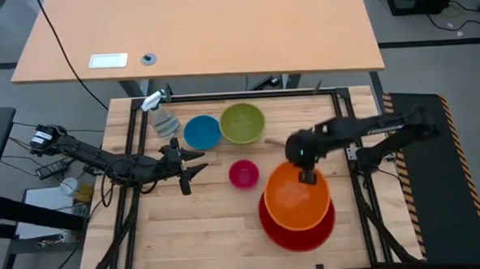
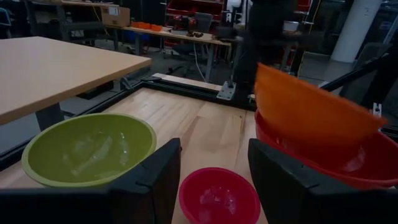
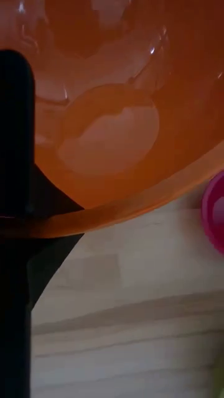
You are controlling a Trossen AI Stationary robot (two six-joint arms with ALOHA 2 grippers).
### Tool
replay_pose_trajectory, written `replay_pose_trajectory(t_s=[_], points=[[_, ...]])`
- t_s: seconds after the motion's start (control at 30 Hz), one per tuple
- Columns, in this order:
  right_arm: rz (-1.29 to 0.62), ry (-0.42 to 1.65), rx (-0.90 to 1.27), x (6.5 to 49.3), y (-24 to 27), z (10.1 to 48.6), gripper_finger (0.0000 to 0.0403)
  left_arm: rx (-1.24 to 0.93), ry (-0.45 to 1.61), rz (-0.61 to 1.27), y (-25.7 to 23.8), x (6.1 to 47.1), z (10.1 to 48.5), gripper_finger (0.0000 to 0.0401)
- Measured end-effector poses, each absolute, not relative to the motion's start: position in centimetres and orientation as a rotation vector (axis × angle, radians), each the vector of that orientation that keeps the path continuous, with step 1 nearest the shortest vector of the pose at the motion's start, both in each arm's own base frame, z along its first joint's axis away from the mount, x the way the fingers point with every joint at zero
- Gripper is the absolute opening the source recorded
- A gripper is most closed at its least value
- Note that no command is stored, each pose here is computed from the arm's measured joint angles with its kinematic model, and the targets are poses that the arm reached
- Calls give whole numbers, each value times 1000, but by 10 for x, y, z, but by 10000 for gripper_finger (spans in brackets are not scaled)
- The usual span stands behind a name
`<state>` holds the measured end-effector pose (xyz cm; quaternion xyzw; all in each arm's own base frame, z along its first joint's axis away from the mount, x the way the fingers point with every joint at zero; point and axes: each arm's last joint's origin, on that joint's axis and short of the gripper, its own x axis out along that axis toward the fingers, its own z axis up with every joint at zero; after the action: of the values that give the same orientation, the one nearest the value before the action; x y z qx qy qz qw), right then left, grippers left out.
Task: Nest bowls inside each other
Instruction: Stack the orange bowl on top of the red bowl
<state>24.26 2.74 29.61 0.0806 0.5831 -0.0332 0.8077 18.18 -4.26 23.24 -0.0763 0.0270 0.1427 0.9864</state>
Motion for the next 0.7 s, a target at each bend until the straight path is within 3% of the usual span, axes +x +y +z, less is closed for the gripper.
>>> replay_pose_trajectory(t_s=[0.4,0.7], points=[[-65,1468,49,271,68,233,43,-158,53,287,-43,182,232,189],[14,1478,102,272,68,239,164,-159,59,241,-44,182,232,189]])
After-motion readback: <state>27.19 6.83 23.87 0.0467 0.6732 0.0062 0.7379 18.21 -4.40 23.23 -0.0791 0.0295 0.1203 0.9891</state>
